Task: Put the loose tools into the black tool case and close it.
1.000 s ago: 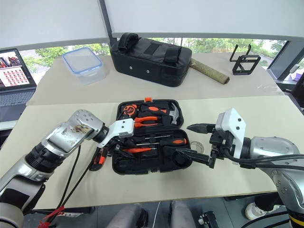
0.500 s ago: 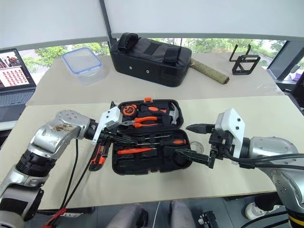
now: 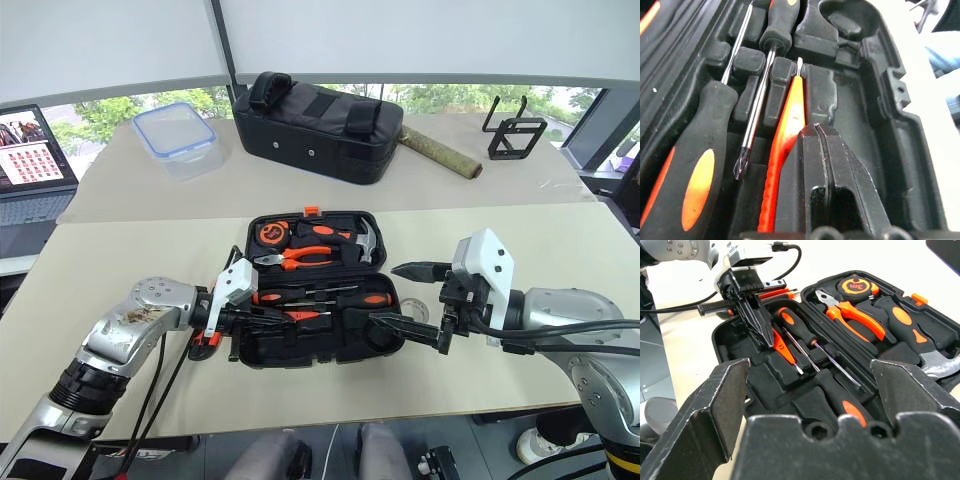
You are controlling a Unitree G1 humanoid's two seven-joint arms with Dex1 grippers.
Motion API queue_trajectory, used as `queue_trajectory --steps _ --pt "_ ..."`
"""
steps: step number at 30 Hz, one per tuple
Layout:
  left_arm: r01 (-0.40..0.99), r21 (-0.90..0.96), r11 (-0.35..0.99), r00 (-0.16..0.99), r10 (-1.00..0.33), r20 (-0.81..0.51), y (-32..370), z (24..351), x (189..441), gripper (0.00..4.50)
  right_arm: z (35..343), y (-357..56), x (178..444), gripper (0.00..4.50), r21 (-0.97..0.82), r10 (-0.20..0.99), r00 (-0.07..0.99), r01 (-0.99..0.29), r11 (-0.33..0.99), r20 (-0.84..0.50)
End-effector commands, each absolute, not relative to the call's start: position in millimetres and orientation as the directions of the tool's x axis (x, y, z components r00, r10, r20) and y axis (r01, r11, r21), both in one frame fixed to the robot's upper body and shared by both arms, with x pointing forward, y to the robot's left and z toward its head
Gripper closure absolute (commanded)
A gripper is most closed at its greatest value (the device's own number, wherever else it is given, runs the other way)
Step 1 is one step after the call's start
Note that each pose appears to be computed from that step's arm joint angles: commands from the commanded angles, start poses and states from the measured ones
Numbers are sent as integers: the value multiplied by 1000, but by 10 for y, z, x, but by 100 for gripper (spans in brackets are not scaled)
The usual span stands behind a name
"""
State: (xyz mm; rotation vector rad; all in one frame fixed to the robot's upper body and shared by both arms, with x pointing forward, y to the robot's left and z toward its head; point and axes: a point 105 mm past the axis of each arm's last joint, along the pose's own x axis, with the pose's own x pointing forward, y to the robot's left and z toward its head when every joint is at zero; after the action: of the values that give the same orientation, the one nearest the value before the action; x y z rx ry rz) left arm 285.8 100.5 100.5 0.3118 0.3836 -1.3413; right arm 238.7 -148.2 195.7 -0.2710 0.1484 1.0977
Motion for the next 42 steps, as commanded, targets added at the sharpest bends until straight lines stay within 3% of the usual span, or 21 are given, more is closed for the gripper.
queue_trajectory --steps 1,6,14,23,27,30,33,36,42 --pt "964 -53 262 217 -885 -413 1071 1014 2898 445 2038 -1474 2377 0 -166 860 452 -891 422 -237" --pt "974 -85 209 178 -944 -279 965 1384 2860 445 2038 -1477 2390 0 -160 862 449 -893 421 -236" --pt "981 -33 193 169 -918 -358 959 1189 2842 445 2035 -1464 2410 0 -150 863 451 -892 427 -227" --pt "965 22 263 249 -882 -400 948 938 3059 445 2061 -1463 2418 0 -144 863 454 -891 431 -222" --pt "965 14 260 246 -893 -378 960 973 3004 445 2071 -1455 2392 0 -137 870 439 -898 418 -225" --pt "961 2 275 261 -908 -328 1050 1177 2900 445 2075 -1449 2401 0 -134 874 432 -902 411 -225" --pt "937 15 348 337 -895 -292 1279 1485 2749 382 2067 -1430 2427 0 -131 884 405 -914 384 -235" --pt "868 -2 497 474 -829 -297 1601 1676 2647 270 2079 -1403 2456 0 -136 897 369 -928 346 -242" --pt "650 22 759 674 -564 -477 2237 1571 2455 50 2097 -1324 2451 0 -140 921 306 -950 280 -239"
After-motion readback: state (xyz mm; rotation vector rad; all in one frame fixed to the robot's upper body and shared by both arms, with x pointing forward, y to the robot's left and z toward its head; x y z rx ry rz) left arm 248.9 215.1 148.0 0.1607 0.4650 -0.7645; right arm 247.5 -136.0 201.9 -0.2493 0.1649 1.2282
